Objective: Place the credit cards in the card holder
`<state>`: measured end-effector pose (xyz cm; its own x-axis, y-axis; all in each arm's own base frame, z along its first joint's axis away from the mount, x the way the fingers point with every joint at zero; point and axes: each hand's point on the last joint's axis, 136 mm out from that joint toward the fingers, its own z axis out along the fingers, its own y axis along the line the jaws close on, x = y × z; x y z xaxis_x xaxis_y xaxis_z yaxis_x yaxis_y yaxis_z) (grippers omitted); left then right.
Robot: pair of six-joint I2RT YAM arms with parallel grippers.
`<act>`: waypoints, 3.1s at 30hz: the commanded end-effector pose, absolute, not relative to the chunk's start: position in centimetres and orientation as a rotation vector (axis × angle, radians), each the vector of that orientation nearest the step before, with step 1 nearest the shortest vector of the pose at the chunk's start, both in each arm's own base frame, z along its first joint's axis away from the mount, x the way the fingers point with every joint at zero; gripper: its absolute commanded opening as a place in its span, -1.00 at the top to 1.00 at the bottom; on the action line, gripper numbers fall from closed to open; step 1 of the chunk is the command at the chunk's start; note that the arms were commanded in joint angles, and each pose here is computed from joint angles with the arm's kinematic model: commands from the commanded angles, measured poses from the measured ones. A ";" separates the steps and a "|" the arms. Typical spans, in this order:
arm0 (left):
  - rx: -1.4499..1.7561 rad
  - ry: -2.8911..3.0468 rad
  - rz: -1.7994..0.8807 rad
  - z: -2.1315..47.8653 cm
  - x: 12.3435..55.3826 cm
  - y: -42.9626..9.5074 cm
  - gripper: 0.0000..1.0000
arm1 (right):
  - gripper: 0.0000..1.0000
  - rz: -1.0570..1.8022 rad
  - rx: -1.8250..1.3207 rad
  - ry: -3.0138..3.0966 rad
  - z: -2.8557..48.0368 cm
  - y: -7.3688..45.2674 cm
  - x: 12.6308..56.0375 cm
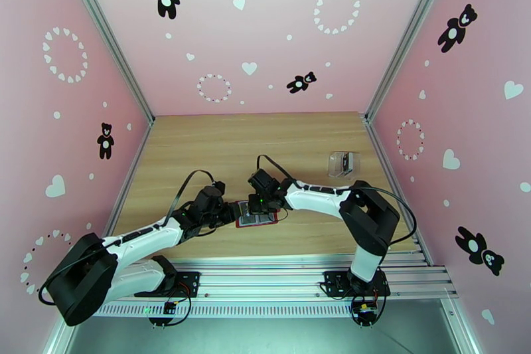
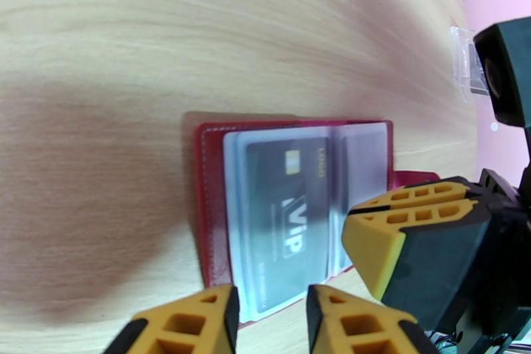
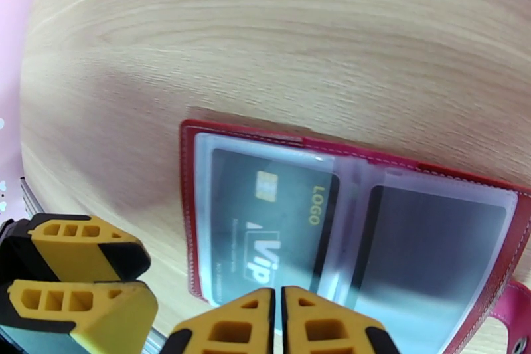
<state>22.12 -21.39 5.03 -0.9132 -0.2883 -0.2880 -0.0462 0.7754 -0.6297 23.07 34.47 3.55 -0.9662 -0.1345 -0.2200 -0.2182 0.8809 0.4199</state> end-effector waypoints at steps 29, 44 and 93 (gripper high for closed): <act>-0.239 2.616 -0.904 4.5 21.6 -21.5 0.32 | 0.79 0.499 -0.262 2.947 -0.1 31.9 22.6; -0.219 2.613 -0.947 4.9 22.2 -22.6 0.31 | 0.80 0.494 -0.261 2.973 -1.3 31.7 22.1; -0.164 2.613 -1.036 5.4 22.9 -25.5 0.33 | 0.83 0.588 -0.266 2.951 -0.3 32.3 21.7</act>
<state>22.60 -23.84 3.32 -0.9416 -0.2385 -0.2377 -0.0327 0.7675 -0.6402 23.17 33.70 1.55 -0.9703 -0.1313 -0.2030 -0.2051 0.8915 0.4038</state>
